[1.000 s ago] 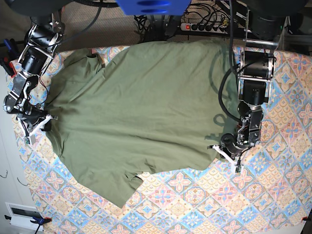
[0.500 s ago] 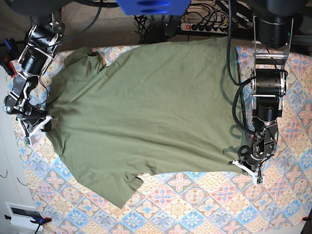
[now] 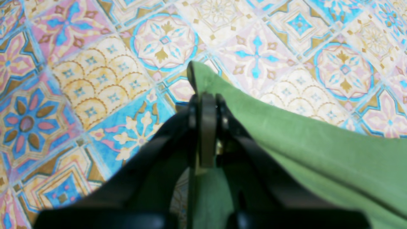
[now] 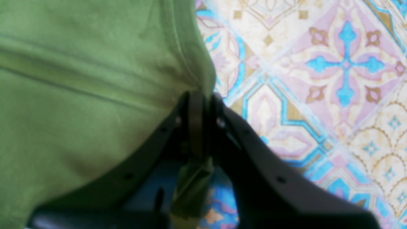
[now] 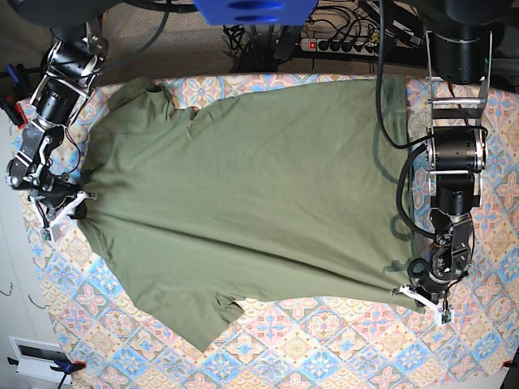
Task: Layout the t-shirt on the table in an organized manner, then fold the t-shirt properly
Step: 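Drag the shirt edge with the left gripper to straighten the side, then release the shirt and raise both grippers toward the shirt's collar end, then grasp the shirt's collar-end corners with both grippers, then pull the grasped corners away from the shirt body to tighten it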
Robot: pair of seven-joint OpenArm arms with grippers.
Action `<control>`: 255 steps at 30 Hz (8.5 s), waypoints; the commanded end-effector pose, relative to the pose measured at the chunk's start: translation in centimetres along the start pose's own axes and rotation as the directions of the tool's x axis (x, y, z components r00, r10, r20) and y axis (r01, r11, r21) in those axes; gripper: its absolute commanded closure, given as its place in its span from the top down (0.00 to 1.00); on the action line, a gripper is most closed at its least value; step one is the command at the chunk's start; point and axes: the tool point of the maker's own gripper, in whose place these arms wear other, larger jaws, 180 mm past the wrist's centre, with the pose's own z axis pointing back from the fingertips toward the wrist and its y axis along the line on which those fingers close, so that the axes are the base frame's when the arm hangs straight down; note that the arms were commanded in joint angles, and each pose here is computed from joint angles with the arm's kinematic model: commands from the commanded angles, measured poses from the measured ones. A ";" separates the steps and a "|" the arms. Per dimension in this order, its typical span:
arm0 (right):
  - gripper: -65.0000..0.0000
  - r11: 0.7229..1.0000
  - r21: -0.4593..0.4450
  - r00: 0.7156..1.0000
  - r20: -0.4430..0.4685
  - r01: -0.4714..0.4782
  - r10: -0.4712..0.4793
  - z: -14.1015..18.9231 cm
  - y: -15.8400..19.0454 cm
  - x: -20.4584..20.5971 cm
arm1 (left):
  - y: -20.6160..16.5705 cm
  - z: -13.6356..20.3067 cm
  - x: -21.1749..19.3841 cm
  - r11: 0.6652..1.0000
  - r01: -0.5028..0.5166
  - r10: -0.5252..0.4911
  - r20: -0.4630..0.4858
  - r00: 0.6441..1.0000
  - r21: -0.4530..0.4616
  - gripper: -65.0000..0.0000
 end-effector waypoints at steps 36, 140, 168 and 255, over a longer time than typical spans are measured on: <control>0.38 0.969 -0.087 0.972 -0.061 -0.232 0.227 10.1 1.0 -5.6 | 2.4 21.3 -9.2 0.999 -0.022 0.022 -0.005 1.000 -0.043 0.39; 0.58 0.965 -0.100 0.947 -0.238 -0.244 0.215 13.5 0.2 -11.2 | -2.7 30.9 -29.6 0.739 -0.673 0.590 -0.449 0.671 -0.036 0.00; 0.60 0.989 0.147 0.974 -0.222 -0.015 0.048 8.9 6.6 -14.7 | -2.4 30.8 -29.4 0.747 -0.664 0.580 -0.449 0.680 -0.040 0.00; 0.06 0.956 0.256 0.978 -0.184 0.145 -0.099 10.4 9.4 -13.7 | 0.4 31.0 -25.8 0.821 -0.566 0.494 -0.400 0.772 -0.077 0.00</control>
